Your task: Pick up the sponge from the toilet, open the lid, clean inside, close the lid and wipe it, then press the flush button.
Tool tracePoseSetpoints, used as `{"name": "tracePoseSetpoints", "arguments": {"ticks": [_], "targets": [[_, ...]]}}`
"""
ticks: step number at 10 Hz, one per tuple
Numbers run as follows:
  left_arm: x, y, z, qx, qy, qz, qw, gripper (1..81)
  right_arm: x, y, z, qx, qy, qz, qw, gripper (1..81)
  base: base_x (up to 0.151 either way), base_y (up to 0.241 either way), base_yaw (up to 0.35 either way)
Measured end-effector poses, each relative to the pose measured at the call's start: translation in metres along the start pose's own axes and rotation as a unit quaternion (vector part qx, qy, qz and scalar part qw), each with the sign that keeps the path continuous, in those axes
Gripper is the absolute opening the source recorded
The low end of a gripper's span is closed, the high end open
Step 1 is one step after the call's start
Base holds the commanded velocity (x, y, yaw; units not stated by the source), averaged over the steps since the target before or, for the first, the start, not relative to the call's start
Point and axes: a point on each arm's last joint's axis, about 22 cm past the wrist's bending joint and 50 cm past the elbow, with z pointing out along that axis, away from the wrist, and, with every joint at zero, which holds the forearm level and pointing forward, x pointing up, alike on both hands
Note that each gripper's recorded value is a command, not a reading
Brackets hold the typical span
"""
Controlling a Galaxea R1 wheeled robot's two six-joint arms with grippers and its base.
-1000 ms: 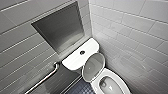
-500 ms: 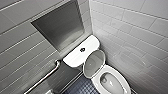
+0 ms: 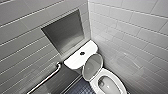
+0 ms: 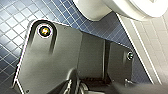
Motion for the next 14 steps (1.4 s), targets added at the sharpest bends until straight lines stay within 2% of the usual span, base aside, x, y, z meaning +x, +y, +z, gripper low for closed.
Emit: {"name": "tracePoseSetpoints", "arguments": {"ticks": [2,4,6,8,10,14], "targets": [[0.006,-0.004,-0.004,0.003,0.005,-0.012,0.9999,81.1,-0.011,-0.001,0.002,-0.003,-0.005,-0.002,1.0000,1.0,0.000,0.000,0.000],[0.057,0.003,-0.004,-0.005,0.029,-0.045,0.9985,81.1,-0.012,0.001,0.007,-0.009,-0.003,-0.005,0.9999,1.0,0.000,0.000,0.000],[0.134,0.009,-0.012,-0.013,0.070,-0.087,0.9937,81.1,-0.015,-0.004,0.011,-0.008,-0.003,-0.004,1.0000,1.0,0.000,0.000,0.000],[0.178,0.012,-0.020,-0.019,0.091,-0.119,0.9885,81.1,-0.017,-0.005,0.012,-0.008,-0.006,-0.004,0.9999,1.0,0.000,0.000,0.000],[0.225,0.013,-0.030,-0.023,0.114,-0.156,0.9809,81.1,-0.017,-0.004,0.012,-0.008,-0.006,-0.004,0.9999,1.0,0.000,0.000,0.000],[0.331,0.023,-0.063,-0.052,0.189,-0.216,0.9567,81.1,-0.017,-0.002,0.011,-0.010,-0.007,-0.004,0.9999,1.0,0.000,0.000,0.000]]}}
